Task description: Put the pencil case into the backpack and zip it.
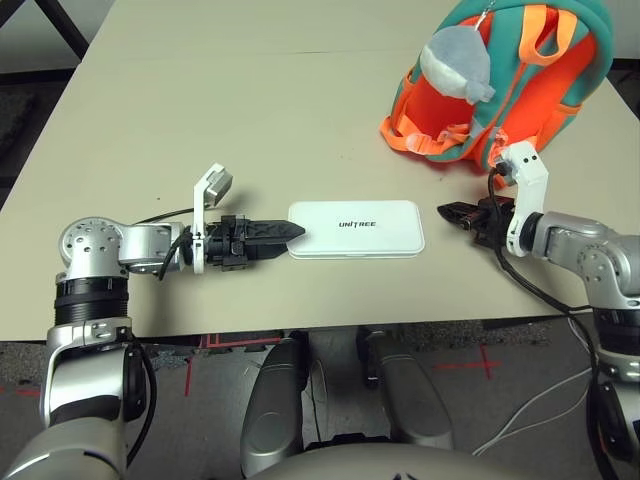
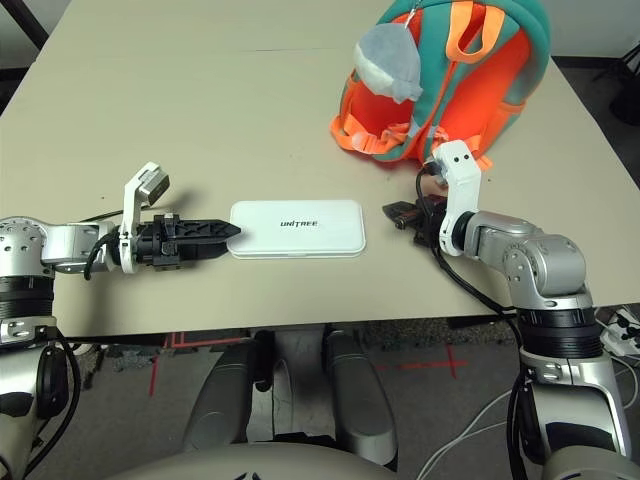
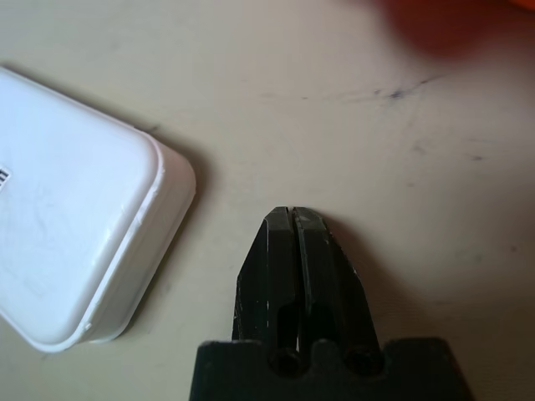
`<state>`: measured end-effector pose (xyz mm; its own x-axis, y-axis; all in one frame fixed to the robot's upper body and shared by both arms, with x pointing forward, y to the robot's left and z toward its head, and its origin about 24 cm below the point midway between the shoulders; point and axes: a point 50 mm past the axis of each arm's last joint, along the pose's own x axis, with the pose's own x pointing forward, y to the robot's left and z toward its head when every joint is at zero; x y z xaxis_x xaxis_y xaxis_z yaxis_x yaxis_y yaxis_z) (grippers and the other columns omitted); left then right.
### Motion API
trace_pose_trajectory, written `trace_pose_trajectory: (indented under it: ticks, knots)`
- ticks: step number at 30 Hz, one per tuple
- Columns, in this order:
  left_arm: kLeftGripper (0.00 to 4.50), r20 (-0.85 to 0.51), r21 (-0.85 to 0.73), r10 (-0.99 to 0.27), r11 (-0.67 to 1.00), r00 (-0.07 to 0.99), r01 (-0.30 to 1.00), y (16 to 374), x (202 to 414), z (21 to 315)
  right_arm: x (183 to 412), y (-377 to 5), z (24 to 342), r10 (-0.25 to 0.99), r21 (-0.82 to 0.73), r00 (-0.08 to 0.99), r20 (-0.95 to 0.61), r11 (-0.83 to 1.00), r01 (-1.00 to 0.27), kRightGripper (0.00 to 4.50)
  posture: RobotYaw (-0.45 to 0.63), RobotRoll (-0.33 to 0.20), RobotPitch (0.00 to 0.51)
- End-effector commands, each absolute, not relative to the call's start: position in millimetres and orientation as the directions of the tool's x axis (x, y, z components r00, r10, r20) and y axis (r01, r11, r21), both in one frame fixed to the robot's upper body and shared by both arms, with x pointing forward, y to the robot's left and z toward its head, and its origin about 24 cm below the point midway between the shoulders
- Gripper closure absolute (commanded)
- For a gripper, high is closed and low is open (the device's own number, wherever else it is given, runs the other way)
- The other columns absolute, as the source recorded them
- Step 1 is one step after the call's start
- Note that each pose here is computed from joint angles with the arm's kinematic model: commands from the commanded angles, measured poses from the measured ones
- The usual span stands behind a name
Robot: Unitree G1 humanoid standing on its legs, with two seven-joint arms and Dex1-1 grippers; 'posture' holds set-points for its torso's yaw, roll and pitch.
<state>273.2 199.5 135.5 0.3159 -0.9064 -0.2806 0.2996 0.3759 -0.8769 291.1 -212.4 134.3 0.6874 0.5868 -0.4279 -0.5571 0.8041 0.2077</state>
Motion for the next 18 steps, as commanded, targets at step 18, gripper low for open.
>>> trace_pose_trajectory:
  ticks: [18]
  knots:
    - [0.0,-0.389,-0.842,-0.844,0.488,0.369,0.23,219.5,271.3,124.3,263.4,-192.2,124.8,0.71,0.371,0.41,-0.573,0.671,-0.642,4.43,-0.03,0.0,0.315]
